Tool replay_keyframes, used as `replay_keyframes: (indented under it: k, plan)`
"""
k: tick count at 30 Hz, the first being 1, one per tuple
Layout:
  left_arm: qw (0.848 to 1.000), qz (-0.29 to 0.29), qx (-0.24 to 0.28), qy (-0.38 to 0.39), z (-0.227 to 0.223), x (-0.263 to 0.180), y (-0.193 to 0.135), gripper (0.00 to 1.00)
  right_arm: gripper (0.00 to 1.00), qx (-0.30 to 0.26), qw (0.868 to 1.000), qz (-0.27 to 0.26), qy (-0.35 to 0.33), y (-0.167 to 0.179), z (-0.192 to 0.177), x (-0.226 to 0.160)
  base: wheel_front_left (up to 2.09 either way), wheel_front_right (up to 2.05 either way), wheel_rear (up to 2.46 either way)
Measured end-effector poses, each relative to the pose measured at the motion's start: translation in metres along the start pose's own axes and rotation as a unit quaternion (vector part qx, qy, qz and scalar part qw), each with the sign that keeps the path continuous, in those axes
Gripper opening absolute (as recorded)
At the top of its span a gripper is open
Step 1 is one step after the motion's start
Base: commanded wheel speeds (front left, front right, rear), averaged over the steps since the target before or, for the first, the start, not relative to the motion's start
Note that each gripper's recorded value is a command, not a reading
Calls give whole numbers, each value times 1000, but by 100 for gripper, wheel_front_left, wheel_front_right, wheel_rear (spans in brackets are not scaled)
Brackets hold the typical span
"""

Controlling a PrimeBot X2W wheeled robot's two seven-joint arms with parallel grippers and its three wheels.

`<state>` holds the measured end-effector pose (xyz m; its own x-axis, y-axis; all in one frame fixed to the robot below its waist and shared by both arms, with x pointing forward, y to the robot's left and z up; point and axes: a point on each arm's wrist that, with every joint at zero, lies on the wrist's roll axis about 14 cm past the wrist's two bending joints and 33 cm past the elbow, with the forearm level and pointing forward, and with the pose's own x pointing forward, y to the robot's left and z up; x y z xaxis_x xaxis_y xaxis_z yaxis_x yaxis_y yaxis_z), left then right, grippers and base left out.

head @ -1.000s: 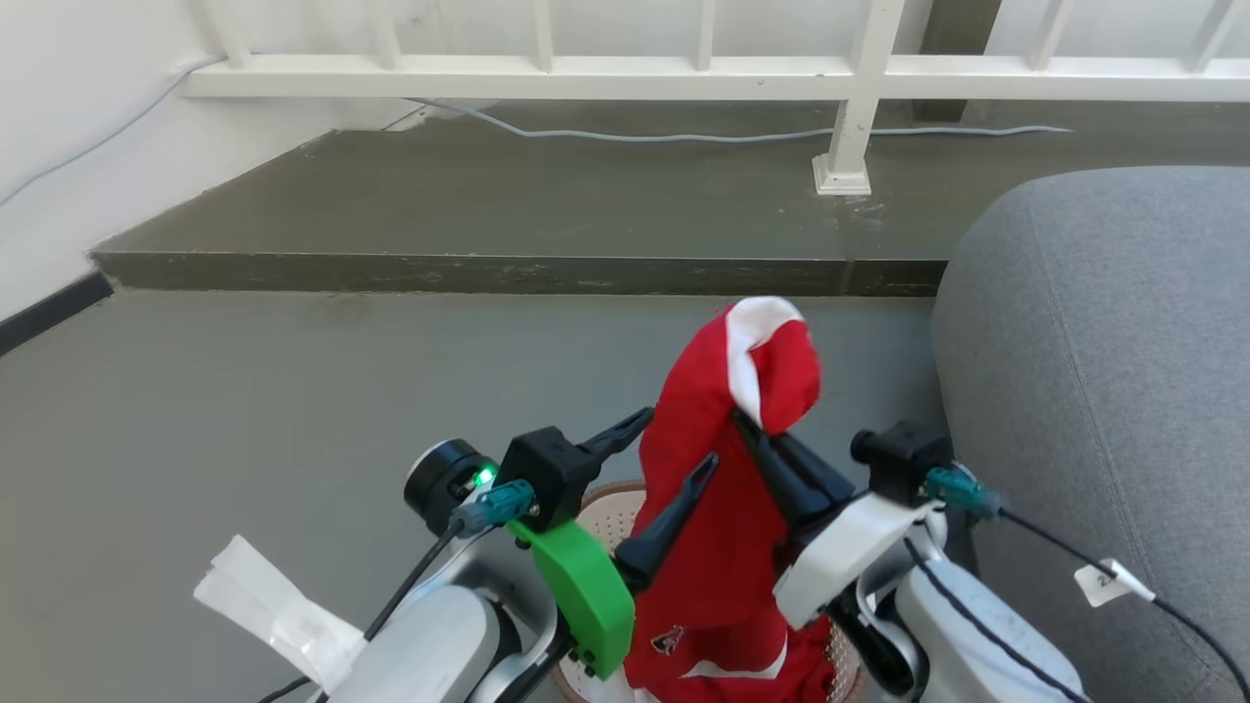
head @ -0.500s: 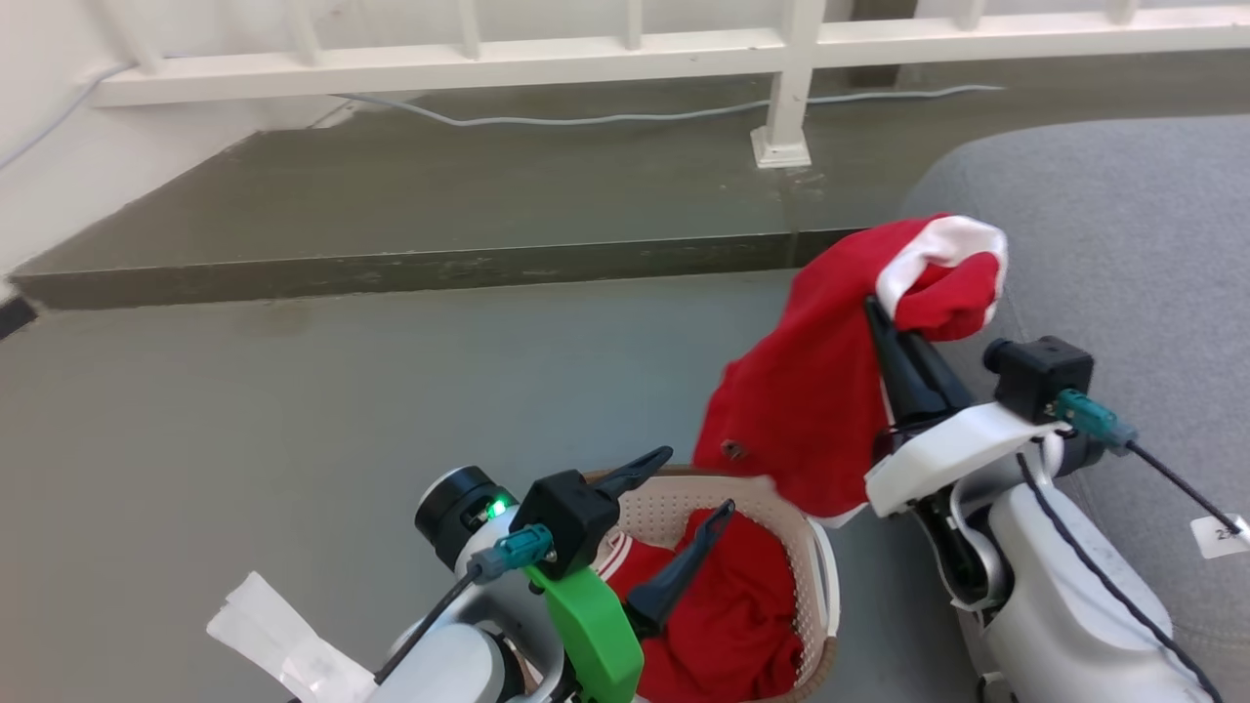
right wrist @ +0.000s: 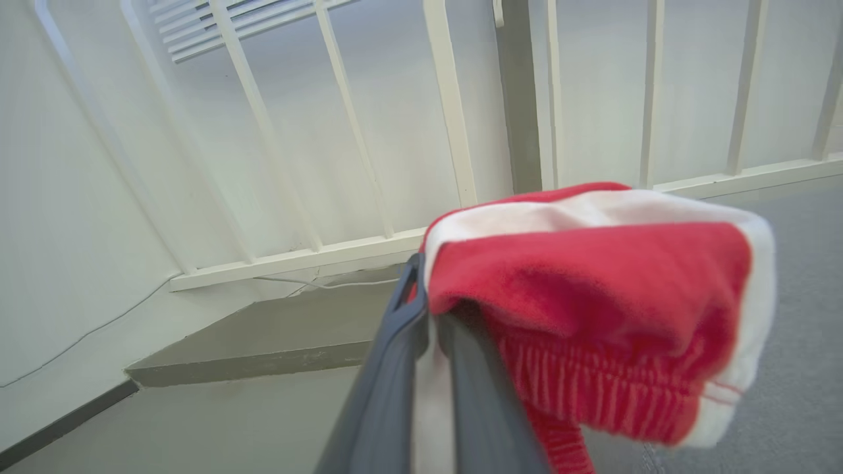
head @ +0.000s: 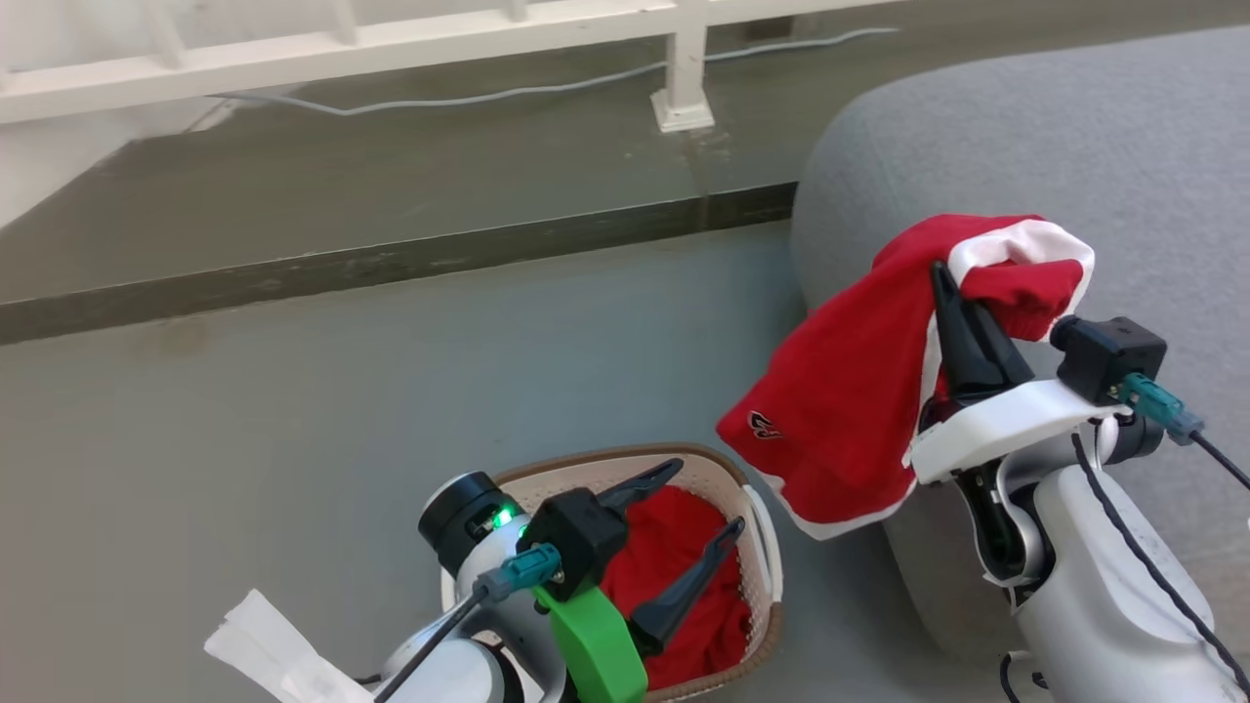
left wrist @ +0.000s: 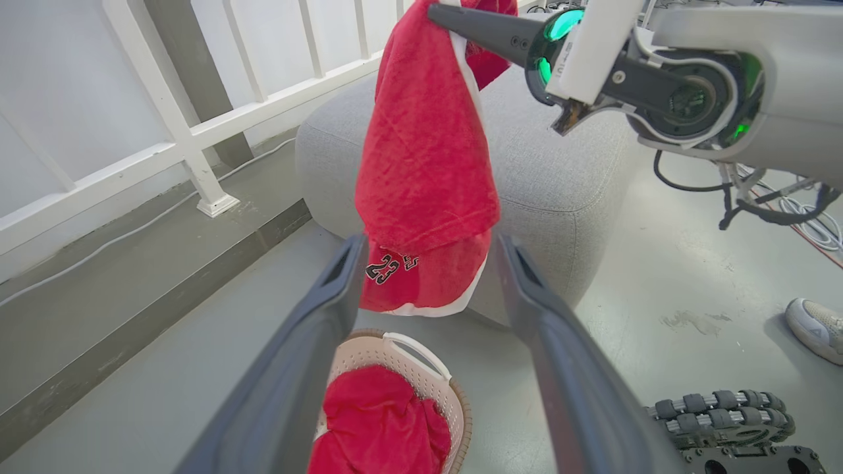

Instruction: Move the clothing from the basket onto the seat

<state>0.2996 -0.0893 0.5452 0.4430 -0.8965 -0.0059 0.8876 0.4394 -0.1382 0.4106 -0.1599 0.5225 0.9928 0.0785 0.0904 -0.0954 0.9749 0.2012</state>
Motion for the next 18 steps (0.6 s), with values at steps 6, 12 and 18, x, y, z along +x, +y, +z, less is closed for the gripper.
replay_keyframes:
  k: [6, 12, 18]
  plan:
    - [1000, -28, -5, 11, -7, 12, -6, 100, 0, -1, 999, -50, 1, -31, -1, -14, 0, 0, 0]
    - [998, -59, -12, 20, -13, 24, -15, 100, 0, -4, 995, -97, -1, -61, 2, -26, 0, 0, 0]
    - [996, -85, -16, 31, -22, 34, -18, 100, 0, -13, 989, -144, -7, -93, 8, -37, 0, 0, 0]
